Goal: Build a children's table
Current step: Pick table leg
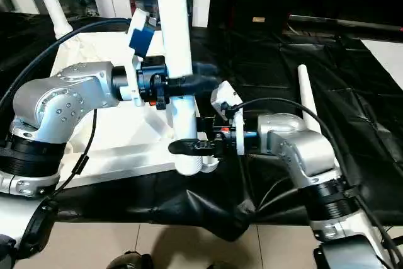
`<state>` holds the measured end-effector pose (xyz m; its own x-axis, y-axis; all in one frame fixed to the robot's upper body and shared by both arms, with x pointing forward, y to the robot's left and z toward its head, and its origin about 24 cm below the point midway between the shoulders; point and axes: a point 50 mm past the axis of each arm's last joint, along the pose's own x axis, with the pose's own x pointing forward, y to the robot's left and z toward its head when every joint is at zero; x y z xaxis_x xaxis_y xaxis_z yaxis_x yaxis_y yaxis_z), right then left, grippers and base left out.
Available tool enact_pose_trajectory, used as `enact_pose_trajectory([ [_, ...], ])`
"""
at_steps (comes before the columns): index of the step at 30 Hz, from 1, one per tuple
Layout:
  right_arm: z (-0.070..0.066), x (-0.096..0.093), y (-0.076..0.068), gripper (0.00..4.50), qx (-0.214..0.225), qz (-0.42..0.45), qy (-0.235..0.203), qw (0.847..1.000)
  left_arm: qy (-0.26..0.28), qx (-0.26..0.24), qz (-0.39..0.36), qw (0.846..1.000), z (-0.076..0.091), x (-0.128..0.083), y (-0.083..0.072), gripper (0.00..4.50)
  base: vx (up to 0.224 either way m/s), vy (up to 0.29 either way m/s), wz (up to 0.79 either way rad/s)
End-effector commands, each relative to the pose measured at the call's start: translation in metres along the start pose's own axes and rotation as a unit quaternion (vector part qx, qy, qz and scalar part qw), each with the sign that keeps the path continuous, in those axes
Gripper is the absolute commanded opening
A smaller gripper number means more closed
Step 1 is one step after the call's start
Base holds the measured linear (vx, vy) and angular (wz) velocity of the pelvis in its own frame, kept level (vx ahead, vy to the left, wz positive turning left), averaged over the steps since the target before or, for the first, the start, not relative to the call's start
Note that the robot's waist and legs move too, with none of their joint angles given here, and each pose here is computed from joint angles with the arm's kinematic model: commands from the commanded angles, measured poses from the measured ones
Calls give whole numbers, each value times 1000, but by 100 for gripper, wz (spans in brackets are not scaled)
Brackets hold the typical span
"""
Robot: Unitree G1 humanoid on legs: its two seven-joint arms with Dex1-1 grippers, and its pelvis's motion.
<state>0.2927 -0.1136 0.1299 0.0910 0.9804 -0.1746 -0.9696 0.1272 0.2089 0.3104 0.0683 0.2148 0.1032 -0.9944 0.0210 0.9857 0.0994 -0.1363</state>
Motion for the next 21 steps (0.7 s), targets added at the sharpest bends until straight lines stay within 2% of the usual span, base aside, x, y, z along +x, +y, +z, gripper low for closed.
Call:
enact_pose_trajectory([
  [1, 7, 1, 0, 303, -15, 7, -1, 1000, 0, 20, -15, 1000, 6, 3, -5, 170, 0, 0, 0],
  [9, 6, 2, 2, 303, -12, 20, -2, 1000, -5, 21, -9, 1000, 7, 3, -3, 170, 0, 0, 0],
  [11, 4, 2, 3, 269, -8, 24, 1, 1000, -5, 23, -8, 1000, 7, 2, -2, 170, 0, 0, 0],
  [13, 4, 2, 3, 265, -7, 25, 2, 1000, -5, 23, -7, 1000, 8, 2, -2, 170, 0, 0, 0],
  [15, 2, 1, 3, 231, -2, 30, 5, 1000, -8, 25, -6, 1000, 9, 1, -1, 170, 0, 0, 0],
  [21, 1, 1, 3, 194, 1, 32, 7, 999, -10, 26, -4, 1000, 10, 0, 0, 170, 0, 0, 0],
])
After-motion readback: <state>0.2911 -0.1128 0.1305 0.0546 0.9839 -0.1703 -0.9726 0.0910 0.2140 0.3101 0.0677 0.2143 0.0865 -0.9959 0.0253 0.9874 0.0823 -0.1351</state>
